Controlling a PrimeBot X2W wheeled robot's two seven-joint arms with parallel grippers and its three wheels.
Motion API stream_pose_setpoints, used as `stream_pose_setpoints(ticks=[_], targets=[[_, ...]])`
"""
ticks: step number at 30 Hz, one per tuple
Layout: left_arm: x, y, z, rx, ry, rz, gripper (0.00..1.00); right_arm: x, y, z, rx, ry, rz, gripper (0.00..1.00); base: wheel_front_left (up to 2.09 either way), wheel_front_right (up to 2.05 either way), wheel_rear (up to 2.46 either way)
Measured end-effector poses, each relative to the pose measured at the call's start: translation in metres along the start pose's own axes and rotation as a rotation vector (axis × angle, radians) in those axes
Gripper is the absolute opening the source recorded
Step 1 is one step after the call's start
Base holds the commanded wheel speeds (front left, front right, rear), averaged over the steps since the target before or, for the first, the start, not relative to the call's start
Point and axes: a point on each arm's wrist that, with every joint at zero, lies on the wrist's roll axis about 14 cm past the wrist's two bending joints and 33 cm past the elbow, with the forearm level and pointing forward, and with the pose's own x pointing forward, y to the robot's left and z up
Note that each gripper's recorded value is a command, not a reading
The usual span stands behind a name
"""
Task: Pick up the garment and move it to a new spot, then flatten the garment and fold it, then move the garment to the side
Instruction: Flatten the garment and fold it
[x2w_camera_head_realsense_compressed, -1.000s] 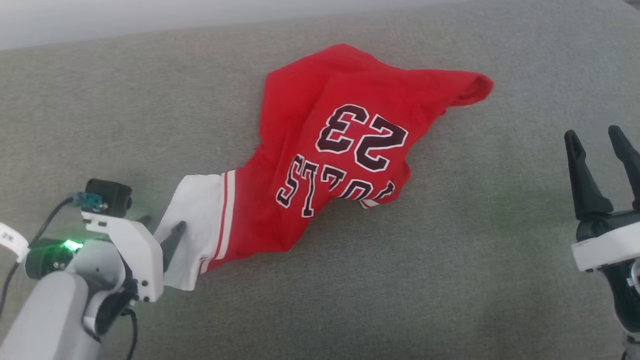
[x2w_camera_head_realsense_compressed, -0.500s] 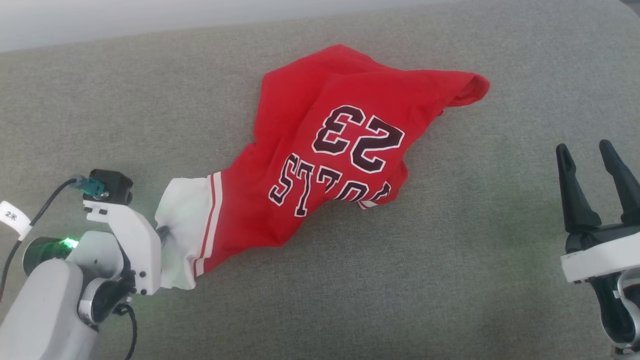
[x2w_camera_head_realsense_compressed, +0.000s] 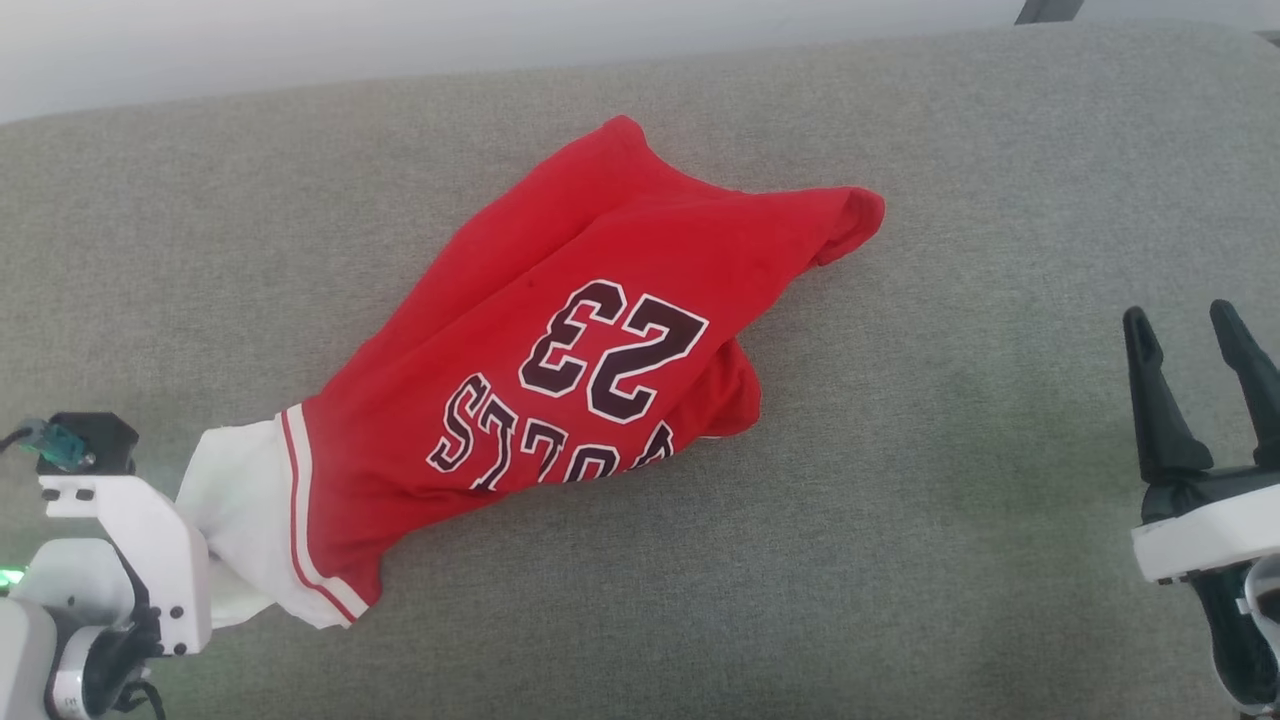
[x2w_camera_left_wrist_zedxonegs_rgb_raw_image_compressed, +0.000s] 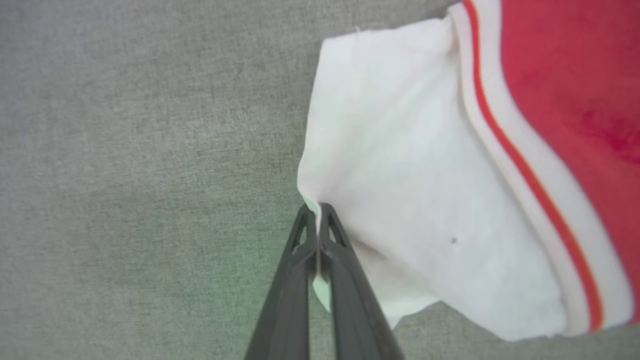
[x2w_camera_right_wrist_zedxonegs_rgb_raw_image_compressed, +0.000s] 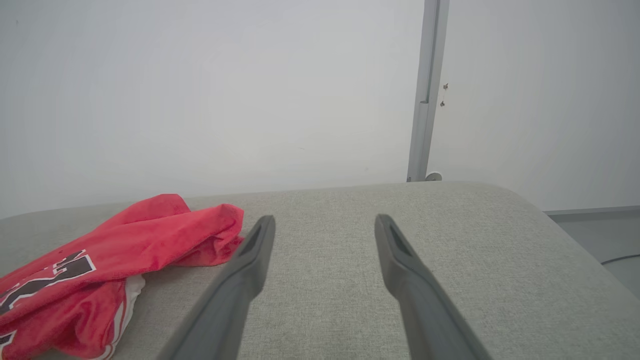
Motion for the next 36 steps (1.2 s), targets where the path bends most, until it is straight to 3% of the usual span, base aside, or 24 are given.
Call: stream_pose_setpoints(ticks=[1,2,6,13,22,30,36], targets=[[0.0,-0.001,-0.002,0.003,0.002,-0.003,0.35,0.0,0.0,-0.001,0.002,0.001,0.0,1.0,0.0,0.0,0.0],[0.0,-0.002,-0.002,0.004,-0.003,-0.006,0.98,-0.001,0.001,-0.001,0.004,0.003,0.0,1.0,0.0,0.0,0.0],[-0.003,-0.008,0.006,0.018,-0.029,-0.022,1.0,-0.004,0.003,-0.002,0.011,0.006,0.001,1.0,0.0,0.0,0.0],[-0.024,-0.038,0.065,0.137,-0.137,-0.071,1.0,-0.01,0.0,0.002,0.016,-0.004,-0.012,1.0,0.0,0.0,0.0],[-0.051,-0.133,0.126,0.337,-0.246,-0.262,1.0,-0.015,-0.005,0.006,0.029,-0.029,-0.037,1.0,0.0,0.0,0.0],[-0.042,-0.207,0.121,0.442,-0.189,-0.429,1.0,-0.019,-0.014,0.003,0.034,-0.03,-0.067,1.0,0.0,0.0,0.0],[-0.02,-0.23,0.096,0.493,-0.083,-0.472,1.0,-0.023,-0.023,-0.001,0.038,-0.025,-0.094,1.0,0.0,0.0,0.0]])
